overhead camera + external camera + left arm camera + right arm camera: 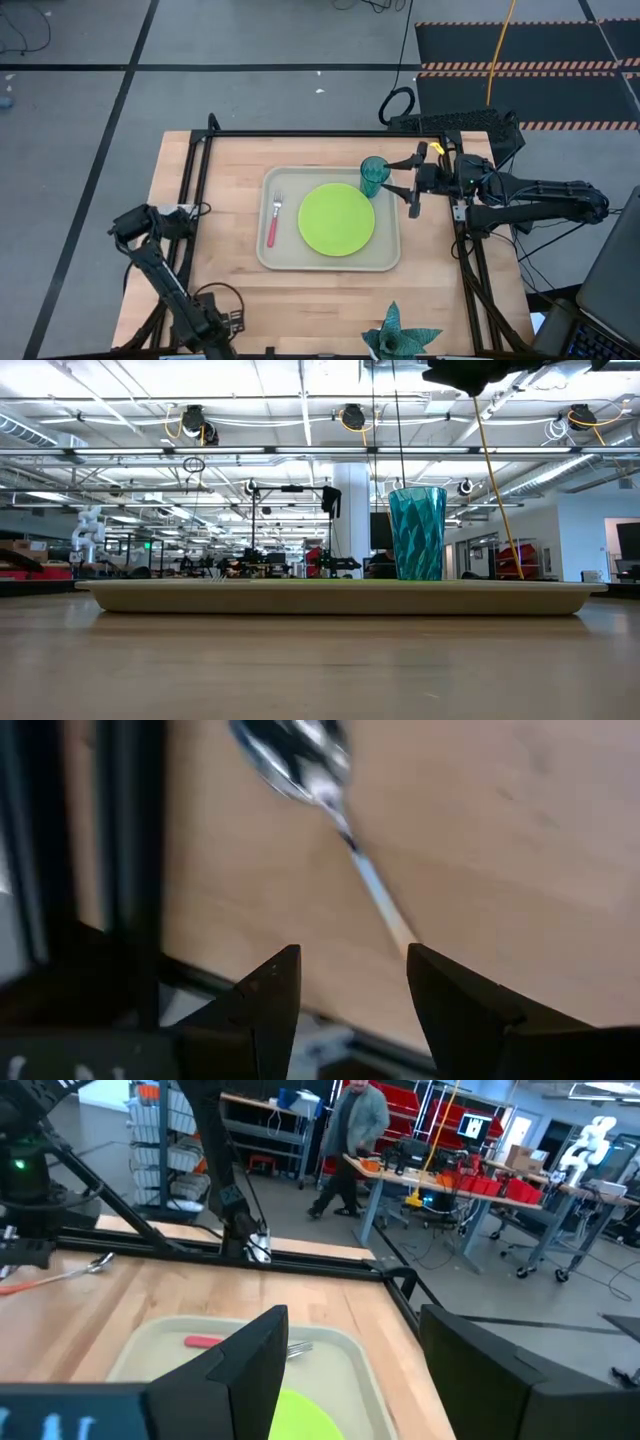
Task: Pick and place plate/cup/fork/spoon on tray
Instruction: Put the orange spoon on the light brown serving tray to the left of the light green plate
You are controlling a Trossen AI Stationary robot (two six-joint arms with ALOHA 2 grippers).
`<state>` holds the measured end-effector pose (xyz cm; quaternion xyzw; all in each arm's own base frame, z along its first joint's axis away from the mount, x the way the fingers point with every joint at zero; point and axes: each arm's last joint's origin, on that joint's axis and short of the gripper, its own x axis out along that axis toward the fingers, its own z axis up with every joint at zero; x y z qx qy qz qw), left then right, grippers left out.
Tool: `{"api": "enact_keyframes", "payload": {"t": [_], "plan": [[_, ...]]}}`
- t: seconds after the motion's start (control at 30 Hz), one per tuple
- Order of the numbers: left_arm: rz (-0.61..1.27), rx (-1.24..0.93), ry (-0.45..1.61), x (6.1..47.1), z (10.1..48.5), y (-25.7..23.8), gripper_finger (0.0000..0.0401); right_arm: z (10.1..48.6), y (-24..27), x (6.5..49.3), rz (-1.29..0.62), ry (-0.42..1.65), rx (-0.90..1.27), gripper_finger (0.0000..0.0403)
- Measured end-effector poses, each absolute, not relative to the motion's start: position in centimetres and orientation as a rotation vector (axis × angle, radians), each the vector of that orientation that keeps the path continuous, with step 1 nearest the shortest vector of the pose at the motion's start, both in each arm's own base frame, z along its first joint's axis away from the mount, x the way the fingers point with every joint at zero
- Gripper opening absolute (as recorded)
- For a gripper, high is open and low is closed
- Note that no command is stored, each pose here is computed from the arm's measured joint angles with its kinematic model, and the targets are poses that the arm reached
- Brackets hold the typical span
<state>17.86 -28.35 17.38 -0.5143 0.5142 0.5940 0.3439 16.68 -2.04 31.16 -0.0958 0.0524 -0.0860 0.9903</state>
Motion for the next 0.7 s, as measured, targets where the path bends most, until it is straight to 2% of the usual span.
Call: {"api": "enact_keyframes", "payload": {"t": [0.13, 0.4, 0.53, 0.7], "plan": [[1.604, -1.290, 1.289, 17.4, 17.4, -27.9, 0.0186, 31.1, -2.0, 16.7, -0.172, 0.112, -0.168, 0.0219], [1.530, -1.243, 1.076, 18.5, 15.8, -27.4, 0.0186, 30.6, -2.0, 16.7, -0.169, 0.156, -0.154, 0.0219], [1.632, -1.236, 1.072, 18.5, 14.3, -27.8, 0.0186, 30.5, -2.0, 16.7, -0.168, 0.161, -0.128, 0.0219], [1.729, -1.276, 1.053, 18.0, 14.3, -28.0, 0.0186, 30.4, -1.9, 16.7, -0.123, 0.173, -0.116, 0.0219]]}}
